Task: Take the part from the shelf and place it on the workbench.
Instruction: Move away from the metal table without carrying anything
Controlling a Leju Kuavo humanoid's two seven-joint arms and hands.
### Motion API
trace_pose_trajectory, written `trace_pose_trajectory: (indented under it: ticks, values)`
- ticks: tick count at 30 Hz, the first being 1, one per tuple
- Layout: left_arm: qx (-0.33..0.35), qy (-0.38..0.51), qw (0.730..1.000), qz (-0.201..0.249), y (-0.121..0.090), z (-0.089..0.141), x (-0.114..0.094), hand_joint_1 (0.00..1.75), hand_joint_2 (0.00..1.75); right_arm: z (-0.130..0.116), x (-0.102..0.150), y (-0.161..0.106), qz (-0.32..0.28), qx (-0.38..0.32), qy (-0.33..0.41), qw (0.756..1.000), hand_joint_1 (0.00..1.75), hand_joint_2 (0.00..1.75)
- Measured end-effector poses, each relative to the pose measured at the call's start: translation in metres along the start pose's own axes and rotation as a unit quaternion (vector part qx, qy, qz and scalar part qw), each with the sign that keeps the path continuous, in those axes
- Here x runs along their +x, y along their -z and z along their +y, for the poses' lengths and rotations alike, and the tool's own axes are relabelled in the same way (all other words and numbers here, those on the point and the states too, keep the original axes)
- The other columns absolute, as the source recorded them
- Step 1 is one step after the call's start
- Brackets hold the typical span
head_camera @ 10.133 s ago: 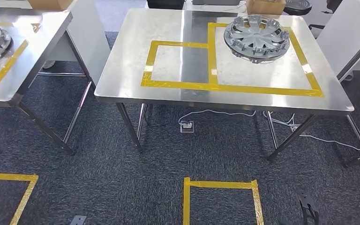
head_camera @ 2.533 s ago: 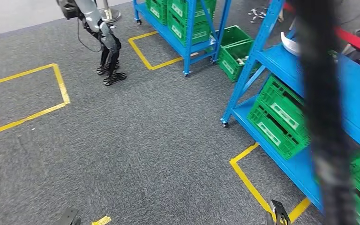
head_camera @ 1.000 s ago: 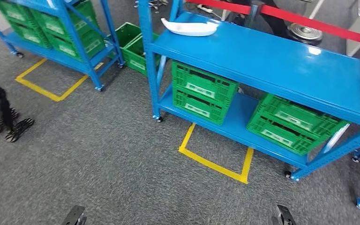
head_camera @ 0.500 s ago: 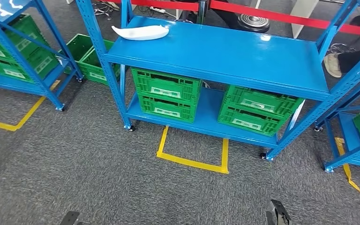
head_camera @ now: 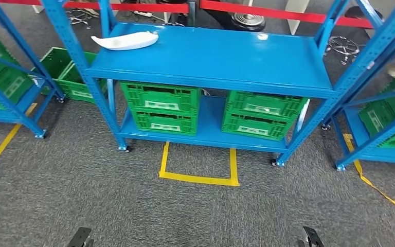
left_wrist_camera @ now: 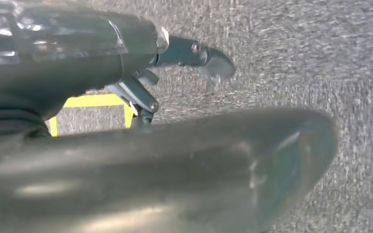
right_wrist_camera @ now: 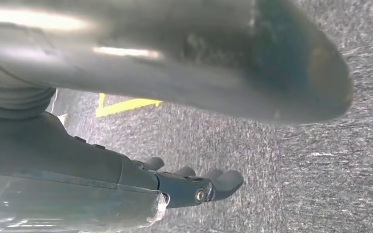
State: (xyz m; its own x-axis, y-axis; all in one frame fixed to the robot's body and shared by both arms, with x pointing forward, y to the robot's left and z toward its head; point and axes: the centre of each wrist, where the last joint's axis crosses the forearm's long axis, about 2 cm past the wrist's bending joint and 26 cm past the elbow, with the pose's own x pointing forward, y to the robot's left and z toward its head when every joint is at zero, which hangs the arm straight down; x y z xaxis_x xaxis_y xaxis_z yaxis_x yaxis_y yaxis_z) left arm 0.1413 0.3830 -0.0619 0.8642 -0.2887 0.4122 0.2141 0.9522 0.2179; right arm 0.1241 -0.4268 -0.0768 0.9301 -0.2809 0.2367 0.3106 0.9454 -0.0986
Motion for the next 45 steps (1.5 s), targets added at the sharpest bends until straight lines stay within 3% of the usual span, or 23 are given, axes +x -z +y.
trace_pose_trajectory:
  ticks: [22, 26, 30, 34, 45]
  values:
    - [-0.003, 0.001, 1.0, -0.002, 0.0006, 0.0006, 0.0028, 0.0, 0.0, 0.0039, -0.0025, 0.0004, 0.001, 0.005, -0.011, 1.0, 0.0, 0.0]
    - [-0.006, 0.0, 1.0, -0.001, 0.0006, -0.0012, 0.003, 0.0, 0.0, 0.0032, -0.002, 0.0003, 0.0, 0.003, -0.013, 1.0, 0.0, 1.75]
    - [-0.009, 0.0, 1.0, -0.002, 0.0007, -0.003, 0.0029, 0.0, 0.0, 0.0034, -0.0021, 0.0003, 0.0, 0.004, -0.013, 1.0, 0.0, 1.75]
    - [-0.014, -0.008, 1.0, -0.006, 0.0009, -0.0042, 0.0026, 0.0, 1.75, 0.004, -0.0023, 0.0003, -0.002, 0.006, -0.012, 1.0, 0.0, 1.75]
    - [-0.018, -0.009, 1.0, -0.009, 0.0025, -0.0066, 0.0041, 0.0, 1.75, 0.0051, -0.0034, 0.0005, -0.001, 0.009, -0.02, 1.0, 0.0, 1.75]
